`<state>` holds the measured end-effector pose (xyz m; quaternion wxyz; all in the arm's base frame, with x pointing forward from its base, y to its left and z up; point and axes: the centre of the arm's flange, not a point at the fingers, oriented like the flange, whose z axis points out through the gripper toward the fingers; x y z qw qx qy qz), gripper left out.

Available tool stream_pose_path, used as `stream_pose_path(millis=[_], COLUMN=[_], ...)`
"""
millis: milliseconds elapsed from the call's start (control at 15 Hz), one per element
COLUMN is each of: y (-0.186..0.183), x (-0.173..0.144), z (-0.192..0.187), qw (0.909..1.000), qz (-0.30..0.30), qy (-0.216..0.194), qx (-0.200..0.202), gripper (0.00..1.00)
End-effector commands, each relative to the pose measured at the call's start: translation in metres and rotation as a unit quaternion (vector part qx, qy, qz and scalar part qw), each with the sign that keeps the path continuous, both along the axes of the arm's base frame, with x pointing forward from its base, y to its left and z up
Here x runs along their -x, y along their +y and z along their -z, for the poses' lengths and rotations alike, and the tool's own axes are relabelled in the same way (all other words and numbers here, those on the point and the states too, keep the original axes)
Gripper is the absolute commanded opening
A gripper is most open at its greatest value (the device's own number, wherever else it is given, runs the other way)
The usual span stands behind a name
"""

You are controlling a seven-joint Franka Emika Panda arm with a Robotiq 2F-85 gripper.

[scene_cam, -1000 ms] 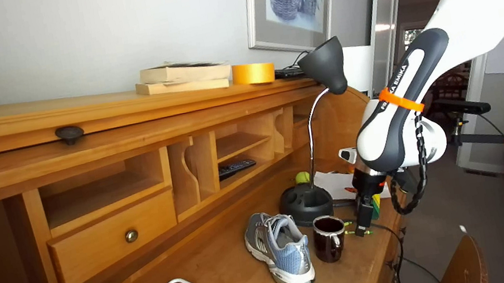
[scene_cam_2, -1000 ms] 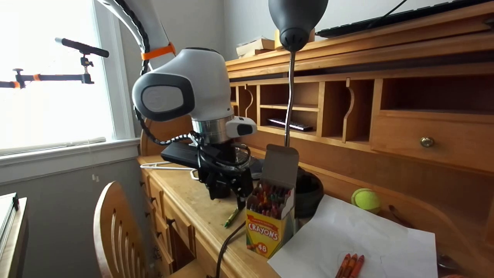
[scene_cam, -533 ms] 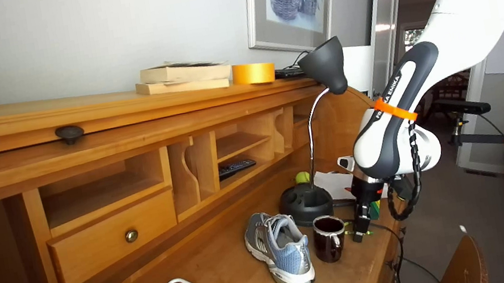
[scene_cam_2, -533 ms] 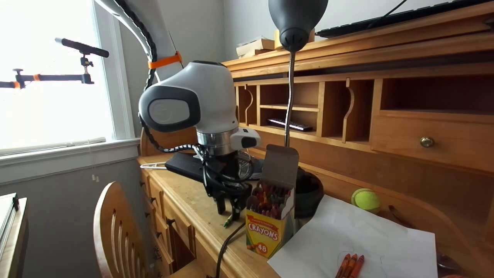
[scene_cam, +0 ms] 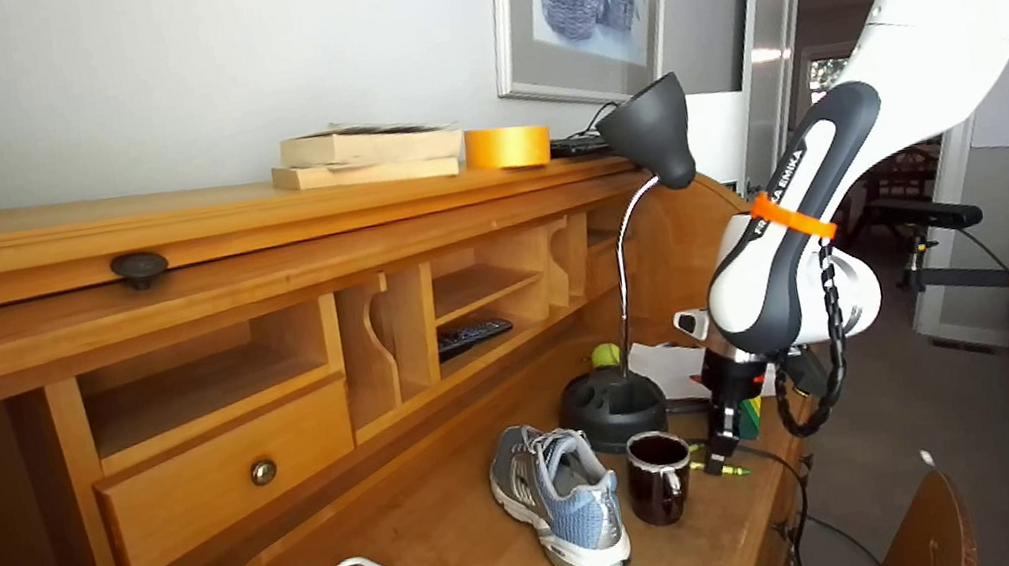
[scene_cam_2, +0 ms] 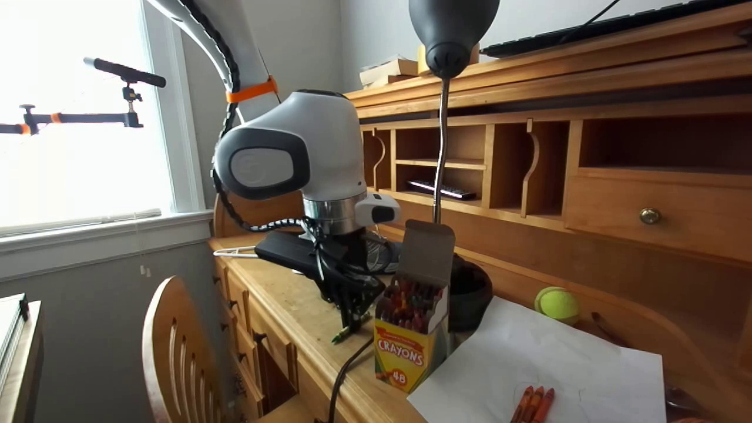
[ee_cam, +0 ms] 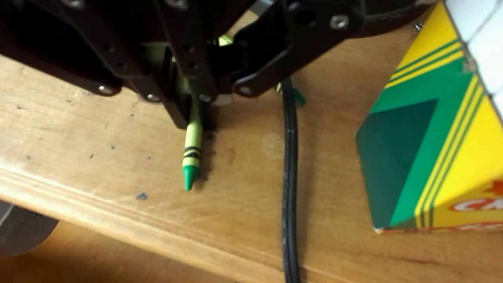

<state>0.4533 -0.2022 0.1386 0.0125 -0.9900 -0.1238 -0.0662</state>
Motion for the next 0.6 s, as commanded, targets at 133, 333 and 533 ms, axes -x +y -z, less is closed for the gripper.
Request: stream_pose_path(millis=[133, 333, 533], y=[0.018, 0.030, 0.035], x=[0.007, 0.019, 0.026], z=[-0.025, -0.051, -0.073], qw=[0.9983, 0.9938, 0.9883], qz=[-0.030, -0.048, -0.055], qy=[0.050, 0.093, 0.120], qx=[0.006, 0.037, 0.075], gripper=[0.03, 0.03, 0.03])
